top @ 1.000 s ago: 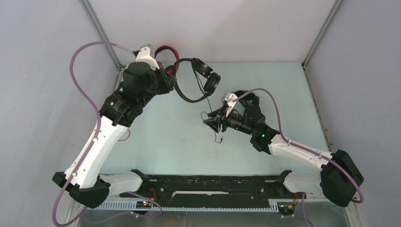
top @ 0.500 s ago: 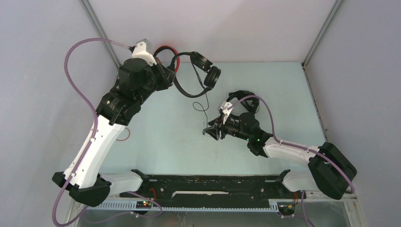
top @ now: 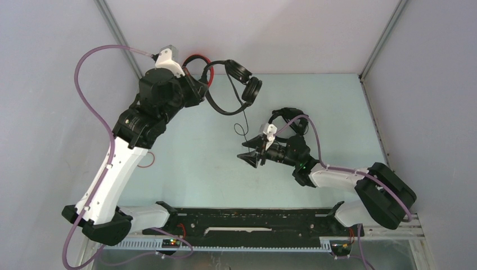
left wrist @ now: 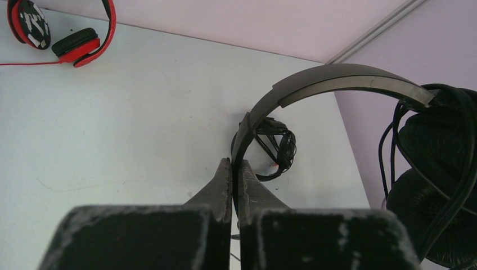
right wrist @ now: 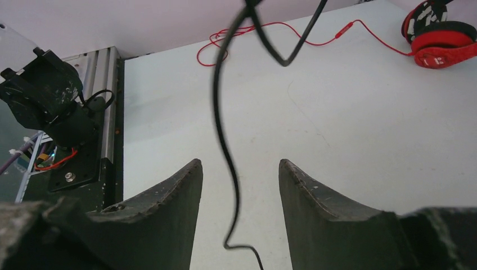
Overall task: Wrap the headphones
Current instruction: Wrap the headphones cable around the headphones.
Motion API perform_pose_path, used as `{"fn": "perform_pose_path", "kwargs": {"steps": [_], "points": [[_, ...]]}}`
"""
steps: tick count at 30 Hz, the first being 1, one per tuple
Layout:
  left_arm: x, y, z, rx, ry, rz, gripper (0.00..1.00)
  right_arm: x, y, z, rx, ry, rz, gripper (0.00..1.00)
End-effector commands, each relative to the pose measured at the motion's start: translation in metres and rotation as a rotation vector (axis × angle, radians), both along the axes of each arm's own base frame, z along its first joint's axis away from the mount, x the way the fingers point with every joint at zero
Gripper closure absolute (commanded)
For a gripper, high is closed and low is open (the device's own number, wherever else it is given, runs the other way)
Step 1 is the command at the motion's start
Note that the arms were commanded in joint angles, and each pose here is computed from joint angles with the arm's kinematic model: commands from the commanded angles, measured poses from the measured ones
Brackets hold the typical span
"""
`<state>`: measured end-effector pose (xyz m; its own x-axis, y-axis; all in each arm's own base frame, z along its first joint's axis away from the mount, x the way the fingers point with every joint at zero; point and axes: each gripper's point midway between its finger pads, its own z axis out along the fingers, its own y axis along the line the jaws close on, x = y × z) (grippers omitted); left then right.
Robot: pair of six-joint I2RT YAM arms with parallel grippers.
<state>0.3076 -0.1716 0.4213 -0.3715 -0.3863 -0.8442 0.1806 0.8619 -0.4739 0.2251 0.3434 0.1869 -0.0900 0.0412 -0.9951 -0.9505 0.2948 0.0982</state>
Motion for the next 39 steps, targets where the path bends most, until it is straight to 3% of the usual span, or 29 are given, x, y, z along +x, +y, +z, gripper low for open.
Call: {"fn": "perform_pose_path", "kwargs": {"steps": [1, 3, 5, 7, 9, 20, 29, 39], "points": [[-0.007, 0.001, 0.042, -0.103, -0.093, -0.007, 1.00, 0.003, 0.009, 0.019, 0.090, -0.065, 0.018, 0.45], [-0.005, 0.002, 0.039, -0.091, -0.086, -0.001, 1.00, 0.009, 0.011, 0.015, 0.091, -0.051, -0.001, 0.47], [-0.003, 0.005, 0.037, -0.078, -0.079, 0.009, 1.00, 0.015, 0.010, 0.008, 0.093, -0.011, -0.013, 0.56], [0.000, 0.009, 0.034, -0.070, -0.073, 0.018, 1.00, 0.021, 0.006, 0.000, 0.091, 0.037, -0.022, 0.83], [0.003, 0.014, 0.036, -0.084, -0.073, 0.023, 1.00, 0.029, -0.002, -0.010, 0.088, 0.082, -0.063, 1.00], [0.013, 0.084, 0.069, -0.054, -0.146, 0.191, 1.00, 0.080, -0.081, -0.057, 0.045, 0.293, -0.459, 1.00], [0.006, 0.103, 0.082, -0.045, -0.162, 0.208, 1.00, 0.104, -0.138, -0.088, -0.049, 0.397, -0.728, 1.00], [-0.020, 0.051, 0.071, -0.023, -0.134, -0.153, 1.00, 0.129, -0.146, -0.072, -0.022, 0.387, -0.775, 1.00]]}}
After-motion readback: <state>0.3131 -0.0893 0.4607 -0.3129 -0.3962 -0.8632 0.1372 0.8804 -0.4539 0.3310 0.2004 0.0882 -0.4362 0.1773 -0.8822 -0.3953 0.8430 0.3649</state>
